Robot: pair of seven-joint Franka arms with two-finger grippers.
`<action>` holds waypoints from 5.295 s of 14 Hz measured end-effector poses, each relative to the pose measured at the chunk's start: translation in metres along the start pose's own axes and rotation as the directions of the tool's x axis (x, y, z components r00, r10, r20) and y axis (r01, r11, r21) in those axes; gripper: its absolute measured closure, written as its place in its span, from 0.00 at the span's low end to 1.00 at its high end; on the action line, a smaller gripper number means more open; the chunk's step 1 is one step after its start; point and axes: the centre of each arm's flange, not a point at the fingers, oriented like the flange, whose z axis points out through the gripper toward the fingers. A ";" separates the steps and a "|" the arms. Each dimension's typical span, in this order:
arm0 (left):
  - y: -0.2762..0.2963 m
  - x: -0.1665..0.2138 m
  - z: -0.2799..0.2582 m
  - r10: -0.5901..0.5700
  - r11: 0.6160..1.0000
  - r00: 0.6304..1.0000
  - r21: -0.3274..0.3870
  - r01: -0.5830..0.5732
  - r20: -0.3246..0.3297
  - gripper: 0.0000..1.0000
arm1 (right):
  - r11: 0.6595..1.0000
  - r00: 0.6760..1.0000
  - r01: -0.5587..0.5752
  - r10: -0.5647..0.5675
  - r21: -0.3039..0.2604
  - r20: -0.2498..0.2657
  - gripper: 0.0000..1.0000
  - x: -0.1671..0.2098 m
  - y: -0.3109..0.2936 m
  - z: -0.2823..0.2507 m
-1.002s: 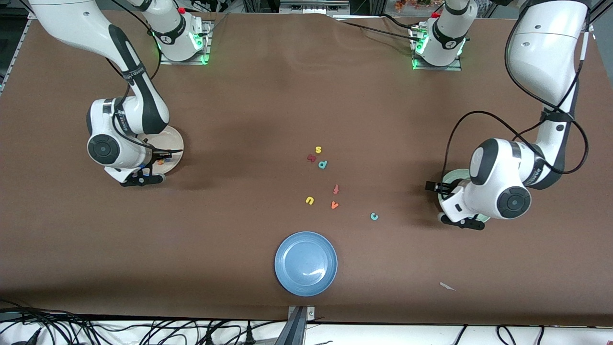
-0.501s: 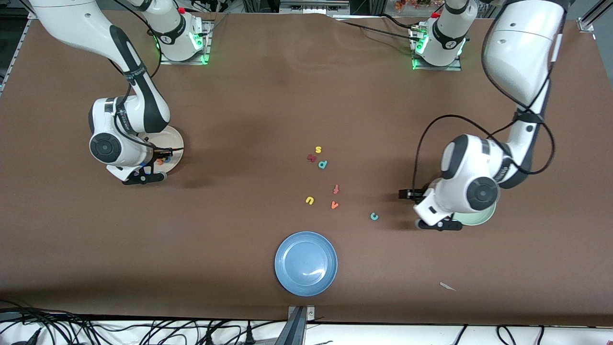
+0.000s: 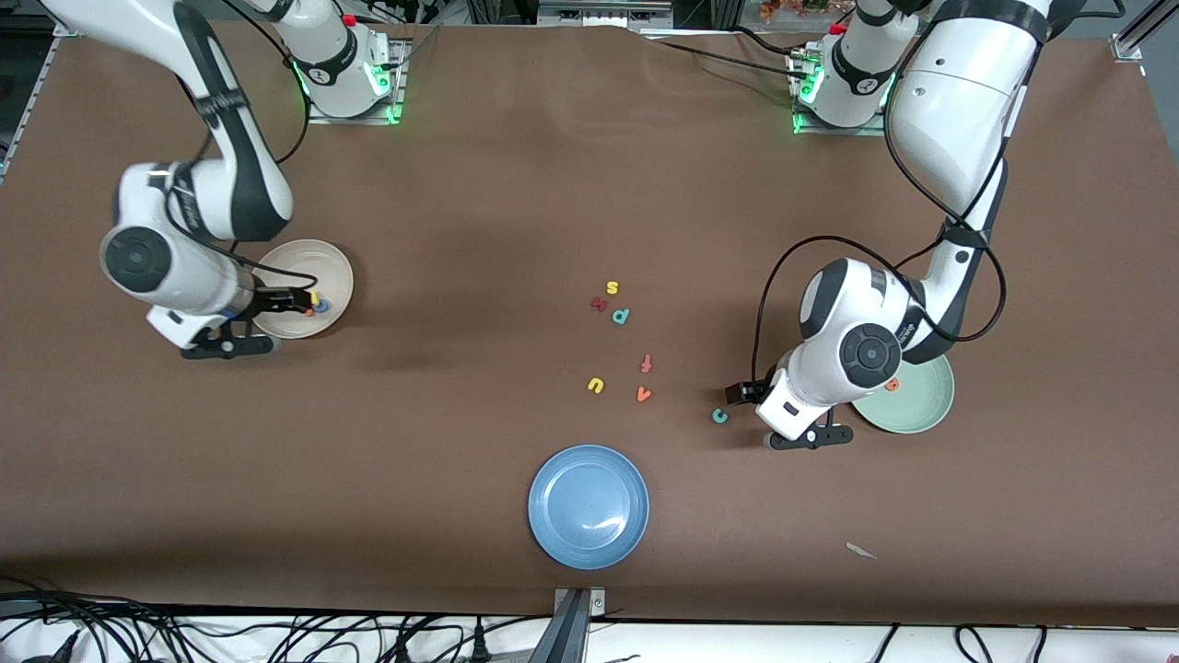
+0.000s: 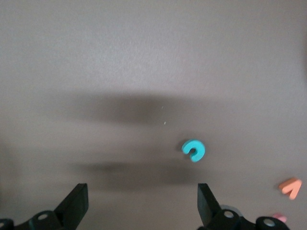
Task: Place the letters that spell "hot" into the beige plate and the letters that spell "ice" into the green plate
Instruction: 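Reach the left gripper to the cyan c while the right gripper withdraws, then close the left gripper on the cyan c and lift it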
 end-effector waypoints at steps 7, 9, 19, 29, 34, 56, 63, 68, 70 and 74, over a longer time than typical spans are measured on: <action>0.030 -0.006 0.025 -0.073 0.997 0.997 -0.011 0.073 -0.013 0.00 | 0.999 0.997 -0.029 0.030 0.012 -0.075 0.01 0.003 0.013 -0.068; 0.032 -0.004 0.031 -0.075 0.997 0.997 -0.009 0.075 -0.014 0.00 | 0.999 0.993 -0.040 0.042 0.024 -0.106 0.01 -0.001 0.016 -0.086; 0.046 0.000 0.054 -0.075 0.994 0.995 0.070 0.079 -0.066 0.00 | 0.992 0.983 -0.098 0.109 0.081 -0.146 0.00 -0.027 0.045 -0.144; 0.056 0.002 0.066 -0.071 0.995 0.995 0.070 0.076 -0.069 0.03 | 0.993 0.983 -0.087 0.098 0.077 -0.156 0.00 -0.022 0.041 -0.193; 0.058 0.001 0.065 -0.070 0.995 0.995 0.069 0.075 -0.071 0.09 | 0.993 0.985 -0.085 0.095 0.077 -0.146 0.00 -0.010 0.039 -0.194; 0.058 0.001 0.062 -0.073 0.994 0.995 0.079 0.077 -0.061 0.70 | 0.989 0.985 -0.092 0.107 0.115 -0.136 0.00 -0.007 0.037 -0.193; 0.057 0.001 0.061 -0.075 0.993 0.996 0.087 0.079 -0.050 0.73 | 0.975 0.976 -0.152 0.174 0.163 -0.129 0.00 -0.007 0.034 -0.195; 0.038 0.007 0.040 -0.018 0.989 1.000 0.146 0.015 0.015 0.73 | 0.974 0.976 -0.156 0.178 0.164 -0.128 0.00 -0.007 0.033 -0.195; 0.016 0.013 0.027 0.047 0.985 0.996 0.163 -0.058 0.070 0.73 | 0.974 0.976 -0.156 0.177 0.164 -0.128 0.00 -0.007 0.033 -0.195; -0.023 0.024 -0.001 0.121 0.967 0.987 0.213 -0.141 0.103 0.73 | 0.974 0.976 -0.155 0.177 0.164 -0.128 0.00 -0.007 0.032 -0.195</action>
